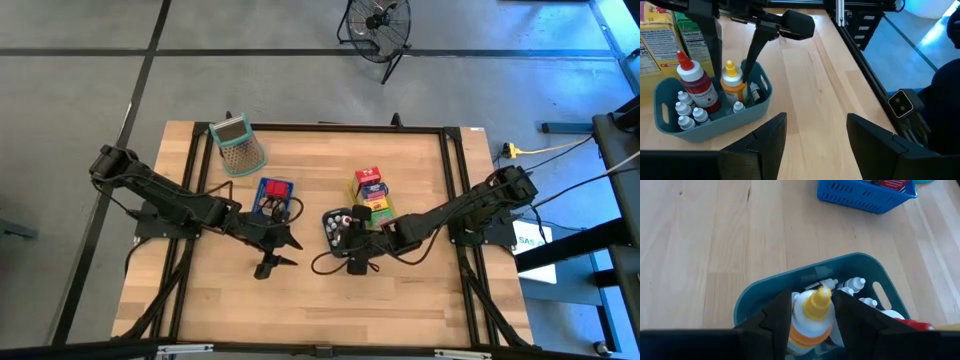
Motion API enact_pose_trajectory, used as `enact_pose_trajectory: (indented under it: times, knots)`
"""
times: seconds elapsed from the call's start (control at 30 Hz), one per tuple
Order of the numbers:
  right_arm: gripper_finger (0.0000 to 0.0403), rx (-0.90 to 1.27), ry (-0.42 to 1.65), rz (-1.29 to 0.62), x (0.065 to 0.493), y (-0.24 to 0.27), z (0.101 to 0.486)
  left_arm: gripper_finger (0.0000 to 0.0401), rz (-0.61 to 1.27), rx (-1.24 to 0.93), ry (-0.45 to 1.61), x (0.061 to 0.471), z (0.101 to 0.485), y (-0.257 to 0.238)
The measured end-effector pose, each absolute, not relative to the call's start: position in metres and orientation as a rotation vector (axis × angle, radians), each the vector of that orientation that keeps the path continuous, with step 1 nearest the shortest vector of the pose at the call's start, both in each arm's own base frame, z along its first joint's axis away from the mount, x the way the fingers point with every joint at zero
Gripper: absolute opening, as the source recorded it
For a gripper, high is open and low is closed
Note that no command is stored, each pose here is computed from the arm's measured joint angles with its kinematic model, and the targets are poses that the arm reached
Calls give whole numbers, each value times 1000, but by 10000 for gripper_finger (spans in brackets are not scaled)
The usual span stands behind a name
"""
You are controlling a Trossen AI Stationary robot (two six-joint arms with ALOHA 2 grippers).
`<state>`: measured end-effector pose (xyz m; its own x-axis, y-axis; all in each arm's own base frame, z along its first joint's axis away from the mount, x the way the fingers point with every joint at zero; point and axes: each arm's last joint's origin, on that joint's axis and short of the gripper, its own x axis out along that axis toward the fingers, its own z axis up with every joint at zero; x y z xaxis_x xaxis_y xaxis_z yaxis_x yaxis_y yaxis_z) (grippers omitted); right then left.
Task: Pick & Place Kitchen Items
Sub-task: Put the large yellow food coloring into the green bin
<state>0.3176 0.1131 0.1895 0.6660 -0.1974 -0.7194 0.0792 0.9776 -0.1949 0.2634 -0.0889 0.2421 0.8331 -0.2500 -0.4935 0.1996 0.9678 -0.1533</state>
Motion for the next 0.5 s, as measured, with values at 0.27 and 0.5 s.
enact_pose_trajectory:
  times: [0.27, 0.5]
  knots:
    - [151, -158, 835, -156, 317, 113, 189, 202, -243, -104, 500, 265, 245, -89]
    - [152, -171, 835, -148, 317, 113, 190, 202, -243, -105, 500, 265, 245, -89]
